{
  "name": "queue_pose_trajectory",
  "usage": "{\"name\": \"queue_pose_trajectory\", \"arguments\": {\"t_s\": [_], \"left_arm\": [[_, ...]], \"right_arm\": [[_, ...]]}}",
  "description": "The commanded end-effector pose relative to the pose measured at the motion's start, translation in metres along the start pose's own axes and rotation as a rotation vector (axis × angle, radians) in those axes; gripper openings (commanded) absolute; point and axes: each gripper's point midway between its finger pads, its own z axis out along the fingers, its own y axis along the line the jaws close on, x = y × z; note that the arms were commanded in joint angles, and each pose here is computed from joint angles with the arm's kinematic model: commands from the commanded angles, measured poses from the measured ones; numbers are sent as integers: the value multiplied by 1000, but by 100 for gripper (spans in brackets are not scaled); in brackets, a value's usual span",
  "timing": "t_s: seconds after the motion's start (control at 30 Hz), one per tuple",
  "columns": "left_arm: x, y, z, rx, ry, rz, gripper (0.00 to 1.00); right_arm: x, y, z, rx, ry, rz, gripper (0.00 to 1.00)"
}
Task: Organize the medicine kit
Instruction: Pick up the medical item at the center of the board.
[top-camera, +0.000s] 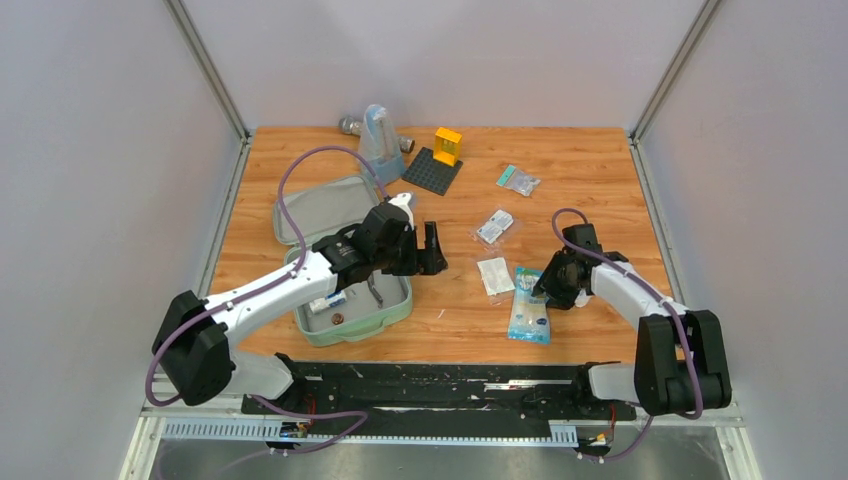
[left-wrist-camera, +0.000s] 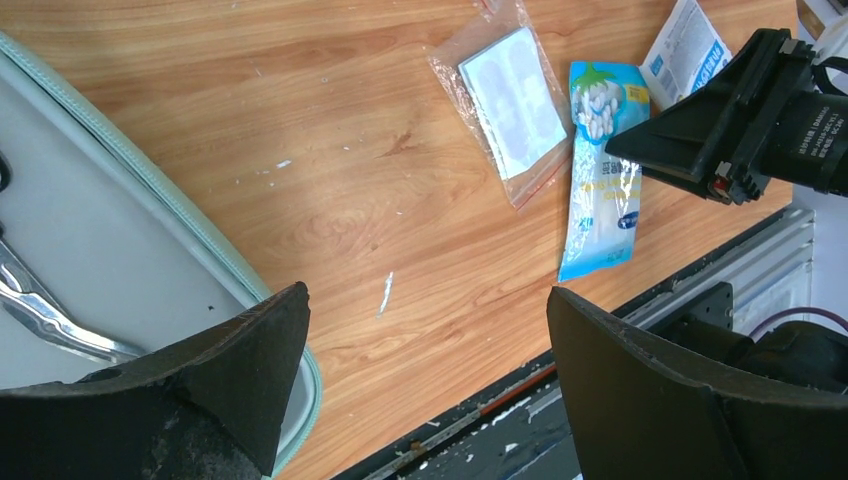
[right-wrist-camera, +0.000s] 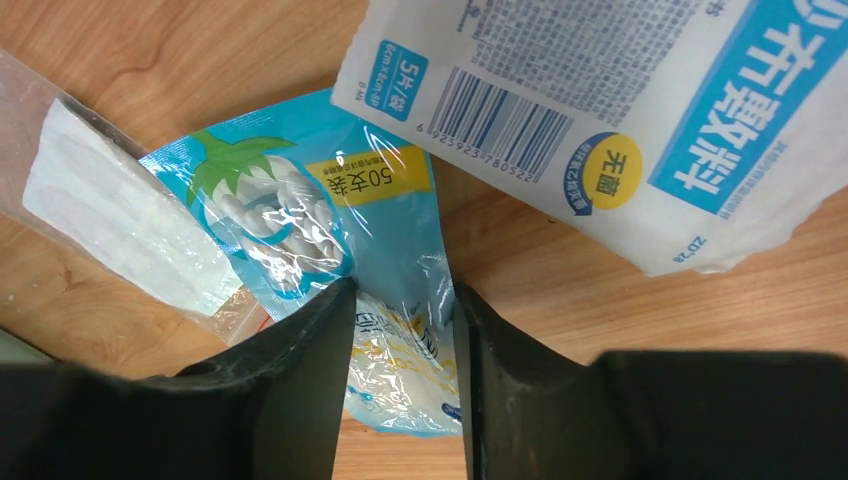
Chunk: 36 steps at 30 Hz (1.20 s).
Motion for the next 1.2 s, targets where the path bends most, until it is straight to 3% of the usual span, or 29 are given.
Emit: {"name": "queue_pose_trajectory", "arguments": {"t_s": [0.0,0.33,0.53,0.9,1.17], "left_arm": [[-6,-12,2,46,-12,18,96],[-3,-23,15,104,12,8,96],[-4,-36,24,181,2,-13,96],[-3,-65,38,343,4,-33,97],[4,-95,40,495,16,-25,94]], "right_arm": [[-3,3,3,-33,-21,-32,37],[-15,34,-46,-214,-129,-75,13],[-13,59,-78,-361,-140,-77,12],[18,122,-132,-765,58,-202,13],[23,129,-143,-827,90,-204,15]]}}
